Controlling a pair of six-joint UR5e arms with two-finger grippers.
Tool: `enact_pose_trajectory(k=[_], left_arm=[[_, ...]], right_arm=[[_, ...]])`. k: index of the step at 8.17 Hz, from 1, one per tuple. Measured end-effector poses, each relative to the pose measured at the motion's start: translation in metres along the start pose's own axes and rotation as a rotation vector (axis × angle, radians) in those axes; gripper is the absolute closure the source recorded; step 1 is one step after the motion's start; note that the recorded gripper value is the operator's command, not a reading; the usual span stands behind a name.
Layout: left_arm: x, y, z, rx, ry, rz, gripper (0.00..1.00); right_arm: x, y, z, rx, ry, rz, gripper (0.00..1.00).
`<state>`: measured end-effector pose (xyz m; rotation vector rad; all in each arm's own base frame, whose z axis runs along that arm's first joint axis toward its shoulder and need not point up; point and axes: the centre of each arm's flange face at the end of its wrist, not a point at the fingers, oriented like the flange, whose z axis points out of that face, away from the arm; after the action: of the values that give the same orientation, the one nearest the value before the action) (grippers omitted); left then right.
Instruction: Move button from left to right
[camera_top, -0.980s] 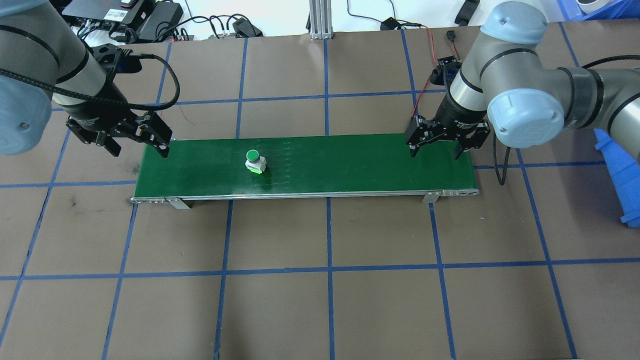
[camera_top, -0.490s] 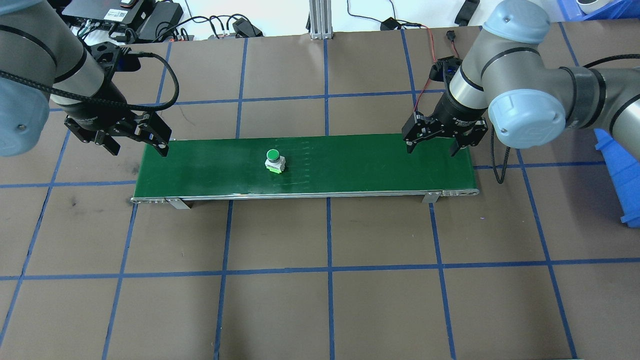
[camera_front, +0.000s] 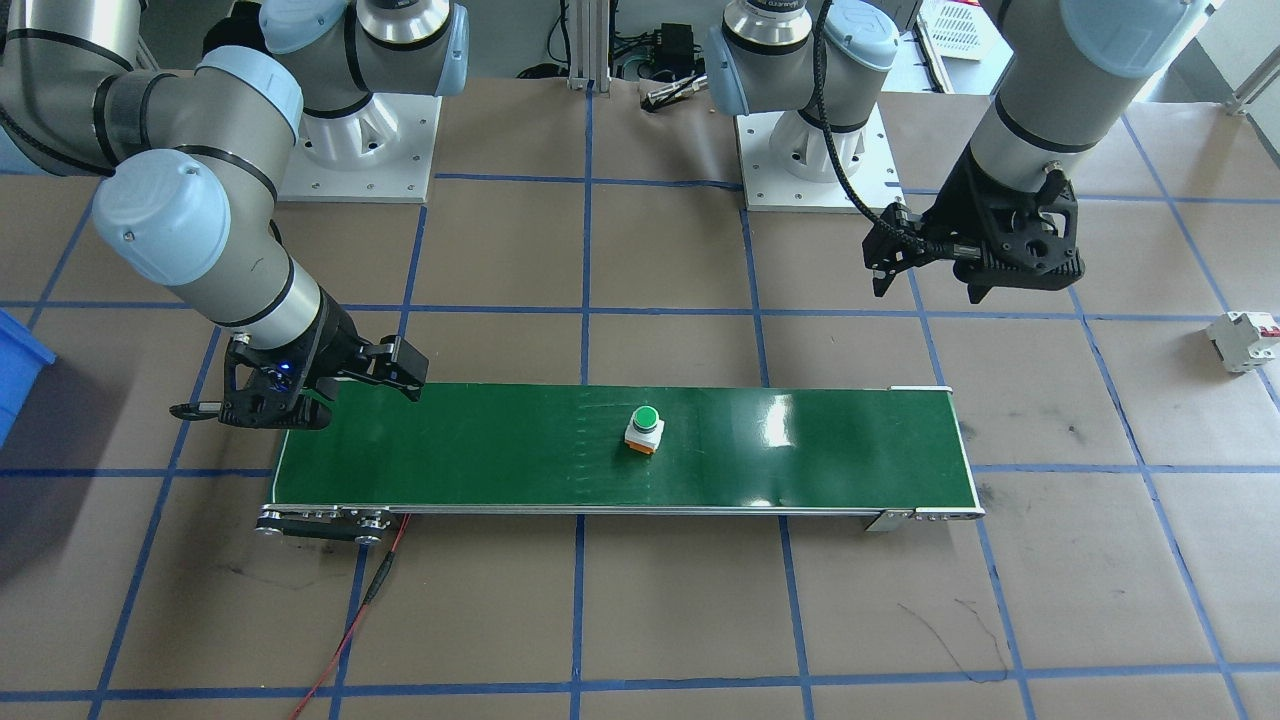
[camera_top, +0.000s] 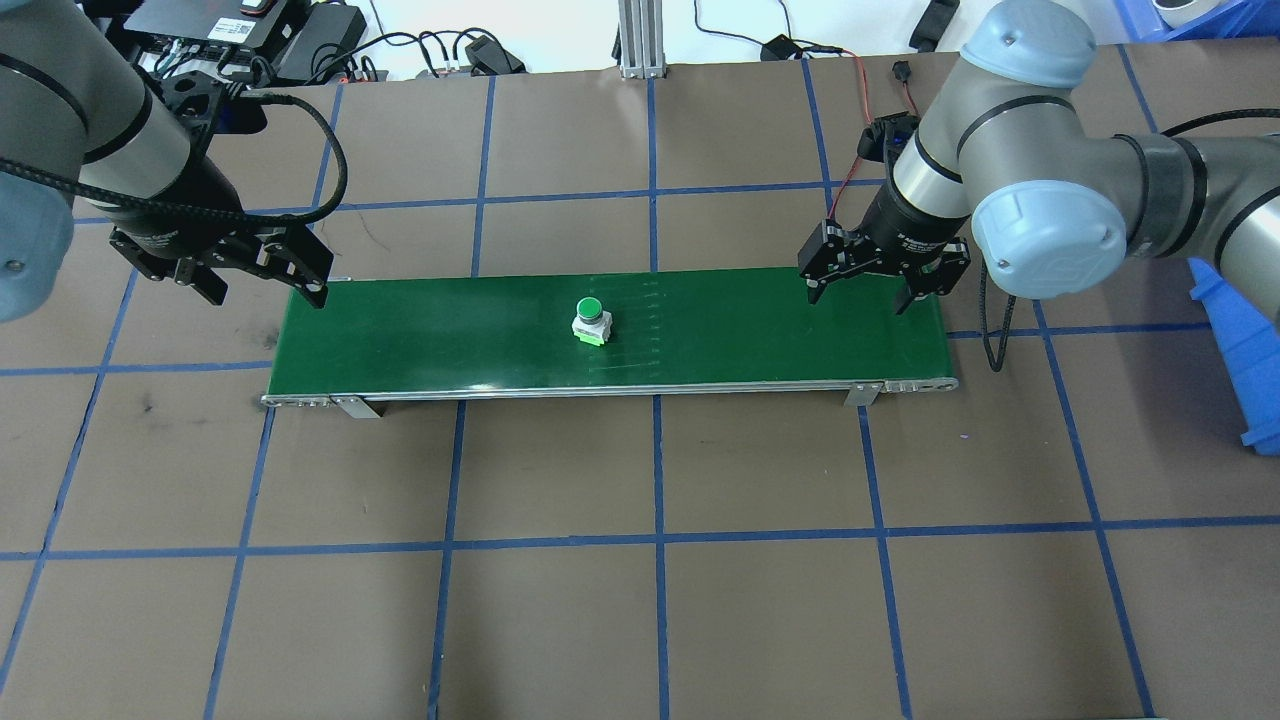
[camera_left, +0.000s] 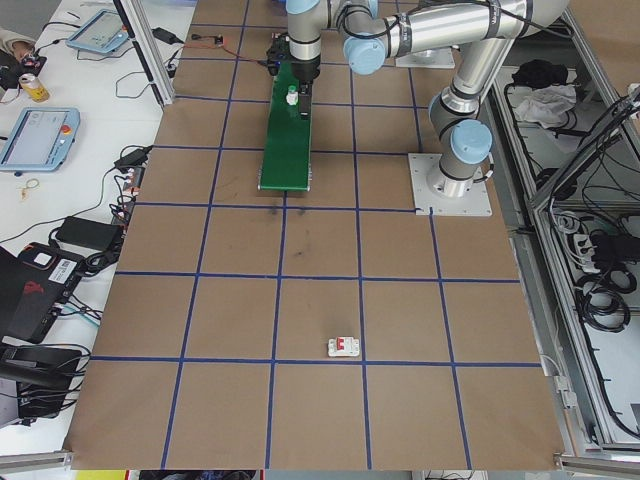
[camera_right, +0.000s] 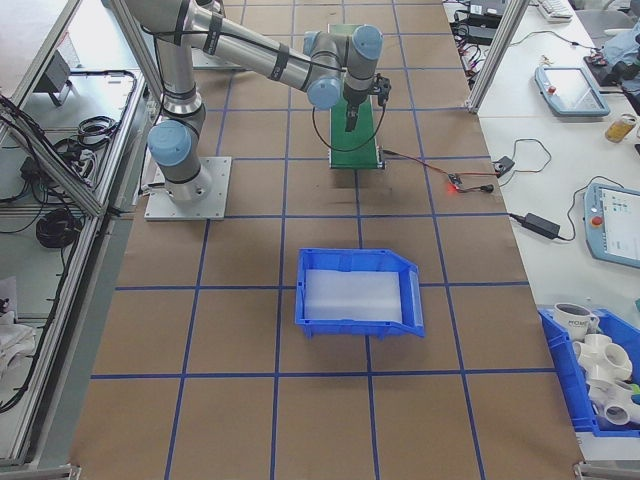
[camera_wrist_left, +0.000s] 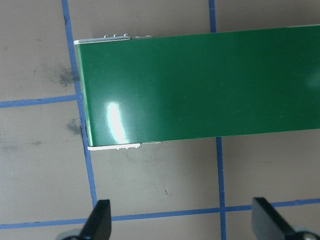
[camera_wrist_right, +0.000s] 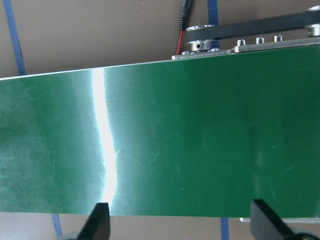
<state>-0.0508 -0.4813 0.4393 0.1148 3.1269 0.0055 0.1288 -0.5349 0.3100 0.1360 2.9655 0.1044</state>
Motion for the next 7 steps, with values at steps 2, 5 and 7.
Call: enact_pose_trajectory(k=[2,5,7], left_arm=[[0.0003,0.0028,-0.0038,0.010,-0.003,-0.001,0.00],[0.0006,0.0046,-0.0034,0.012,-0.003,-0.001,0.00],[0.0002,0.0029,0.0004,0.005,-0.002,-0.001,0.00]], right_arm=[[-0.0009,0.0001,-0.0002,0.001,0.000,0.006,0.00],[-0.0016,-0.0010,0.0019,-0.002,-0.001,0.010,0.00],[-0.0021,-0.0019,0.0017,0.000,-0.002,0.017,0.00]])
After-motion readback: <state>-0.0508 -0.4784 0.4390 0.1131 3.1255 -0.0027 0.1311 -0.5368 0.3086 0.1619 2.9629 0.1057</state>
